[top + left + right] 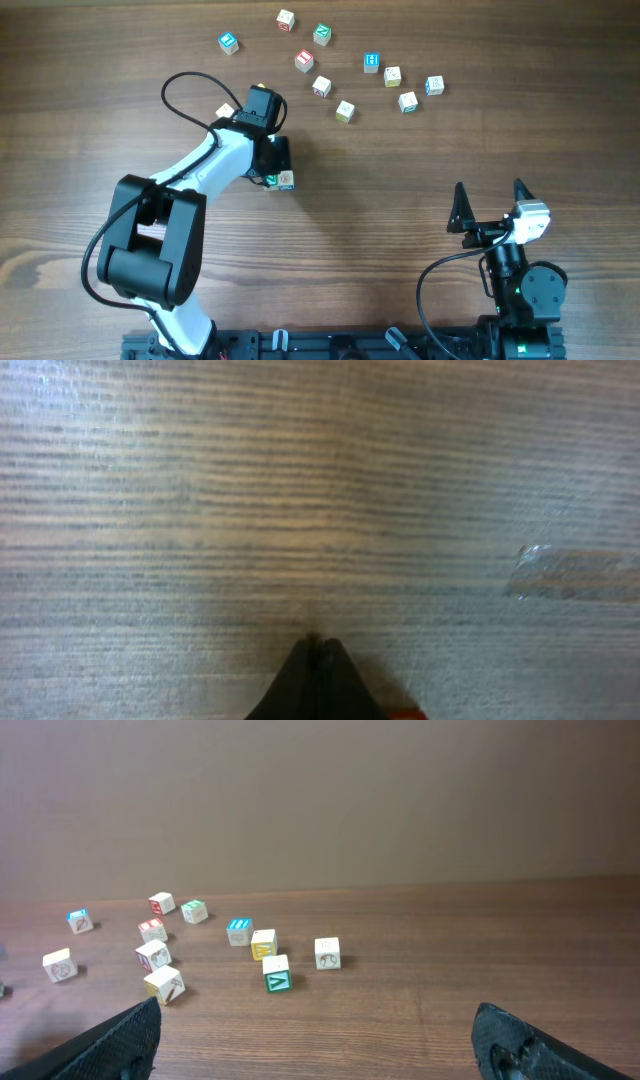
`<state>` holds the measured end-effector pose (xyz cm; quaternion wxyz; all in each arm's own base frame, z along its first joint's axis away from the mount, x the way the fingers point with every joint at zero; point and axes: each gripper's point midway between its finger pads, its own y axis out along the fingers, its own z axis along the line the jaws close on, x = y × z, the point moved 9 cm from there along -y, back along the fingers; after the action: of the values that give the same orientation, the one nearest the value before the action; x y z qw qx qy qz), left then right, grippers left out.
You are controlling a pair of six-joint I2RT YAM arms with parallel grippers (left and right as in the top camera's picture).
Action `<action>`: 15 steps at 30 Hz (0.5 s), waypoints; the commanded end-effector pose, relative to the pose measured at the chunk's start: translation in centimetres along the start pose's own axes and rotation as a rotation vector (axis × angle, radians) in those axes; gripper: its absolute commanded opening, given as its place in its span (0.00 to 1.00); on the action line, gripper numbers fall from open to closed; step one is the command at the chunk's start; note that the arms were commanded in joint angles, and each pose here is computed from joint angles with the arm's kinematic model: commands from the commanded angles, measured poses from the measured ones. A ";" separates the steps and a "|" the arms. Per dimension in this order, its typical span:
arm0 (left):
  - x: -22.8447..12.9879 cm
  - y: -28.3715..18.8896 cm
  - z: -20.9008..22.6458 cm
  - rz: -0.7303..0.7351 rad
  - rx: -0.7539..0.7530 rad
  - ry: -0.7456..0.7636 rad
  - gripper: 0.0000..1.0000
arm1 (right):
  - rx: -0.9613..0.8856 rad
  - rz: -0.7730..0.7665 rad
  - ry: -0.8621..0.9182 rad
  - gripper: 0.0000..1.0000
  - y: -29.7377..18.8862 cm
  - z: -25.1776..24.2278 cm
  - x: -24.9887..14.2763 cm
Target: Form a horizontal line
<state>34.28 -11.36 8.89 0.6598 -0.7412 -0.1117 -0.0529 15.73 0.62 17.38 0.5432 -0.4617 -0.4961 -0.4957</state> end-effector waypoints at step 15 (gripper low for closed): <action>-1.3 0.0 2.4 0.081 0.155 -0.084 0.04 | 0.018 -0.011 -0.011 1.00 0.0 0.2 0.1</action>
<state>33.15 -8.39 8.65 0.7407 -0.6581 -0.1351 0.0023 15.73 0.62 17.38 0.5432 -0.4617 -0.4961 -0.4957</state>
